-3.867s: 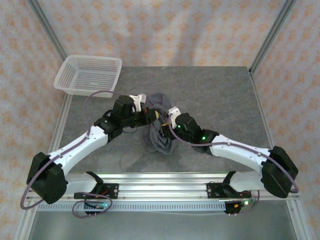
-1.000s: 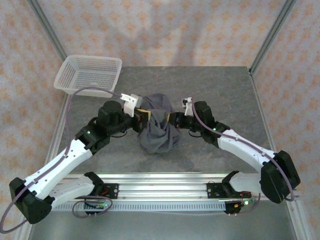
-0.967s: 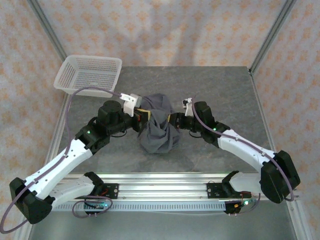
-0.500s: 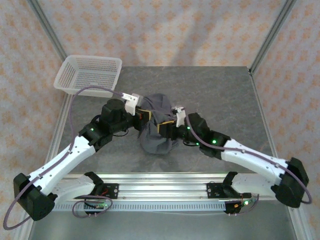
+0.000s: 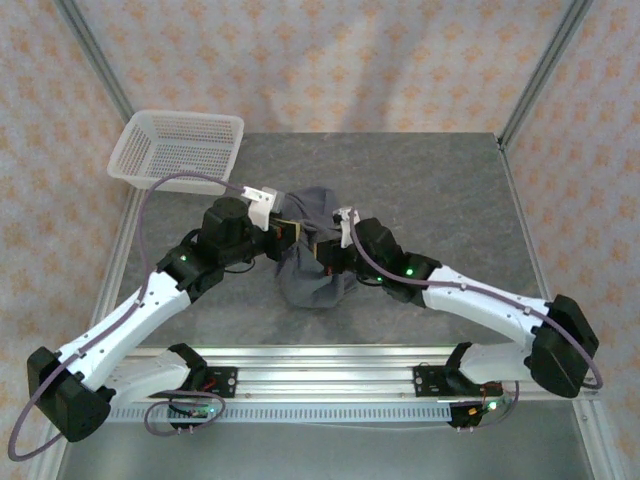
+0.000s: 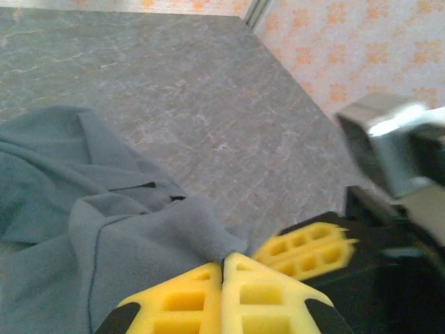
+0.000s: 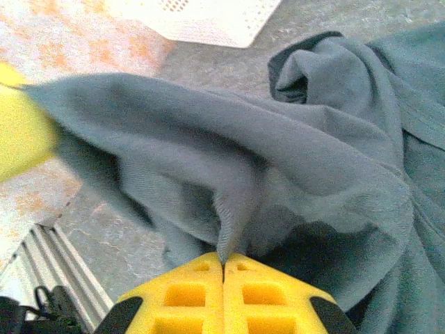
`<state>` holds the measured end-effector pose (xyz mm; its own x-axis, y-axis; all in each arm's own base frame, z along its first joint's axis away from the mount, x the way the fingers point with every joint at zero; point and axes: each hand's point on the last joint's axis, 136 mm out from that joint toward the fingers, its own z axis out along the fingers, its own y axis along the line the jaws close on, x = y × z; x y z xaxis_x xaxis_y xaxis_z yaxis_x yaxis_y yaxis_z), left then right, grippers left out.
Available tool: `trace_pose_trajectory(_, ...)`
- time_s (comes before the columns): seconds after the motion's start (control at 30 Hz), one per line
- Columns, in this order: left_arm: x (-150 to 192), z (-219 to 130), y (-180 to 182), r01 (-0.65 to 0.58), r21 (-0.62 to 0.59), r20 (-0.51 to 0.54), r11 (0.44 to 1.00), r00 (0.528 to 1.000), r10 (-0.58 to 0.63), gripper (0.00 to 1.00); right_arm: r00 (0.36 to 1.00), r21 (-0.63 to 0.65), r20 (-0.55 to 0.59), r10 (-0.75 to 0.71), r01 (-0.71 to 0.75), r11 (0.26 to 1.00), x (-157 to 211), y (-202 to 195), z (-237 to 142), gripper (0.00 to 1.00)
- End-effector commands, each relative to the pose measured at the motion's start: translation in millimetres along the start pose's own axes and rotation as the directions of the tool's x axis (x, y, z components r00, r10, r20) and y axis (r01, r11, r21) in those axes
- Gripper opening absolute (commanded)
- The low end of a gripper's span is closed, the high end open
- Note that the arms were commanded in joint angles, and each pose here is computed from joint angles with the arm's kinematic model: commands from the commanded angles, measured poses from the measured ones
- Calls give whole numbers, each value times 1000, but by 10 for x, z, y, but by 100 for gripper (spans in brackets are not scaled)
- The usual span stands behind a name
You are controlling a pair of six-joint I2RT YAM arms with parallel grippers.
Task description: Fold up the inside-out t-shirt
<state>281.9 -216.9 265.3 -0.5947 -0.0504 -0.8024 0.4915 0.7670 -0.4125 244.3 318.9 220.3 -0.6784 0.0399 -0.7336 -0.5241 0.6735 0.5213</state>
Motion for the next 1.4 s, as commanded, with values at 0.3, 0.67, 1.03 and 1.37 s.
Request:
trace_pose_trajectory(0.3,165,356,769,150,-125,-26,981,988,-155,28,981,-308,138,137,-89,947,-411,378,-649,0)
trace_pose_trajectory(0.67,301,-305,252,146,-76,91,986,986,-139,40,971,-201,154,181,-149,968,-514,52,-472,0)
trace_pose_trajectory(1.03,1059,383,-29,509,-75,-49,858,857,-513,31,969,-175,144,200,-174,969,-504,-16,-423,0)
trace_pose_trajectory(1.37,1141,683,289,416,-252,-5,874,903,-431,50,969,-183,144,201,-173,968,-505,8,-466,0)
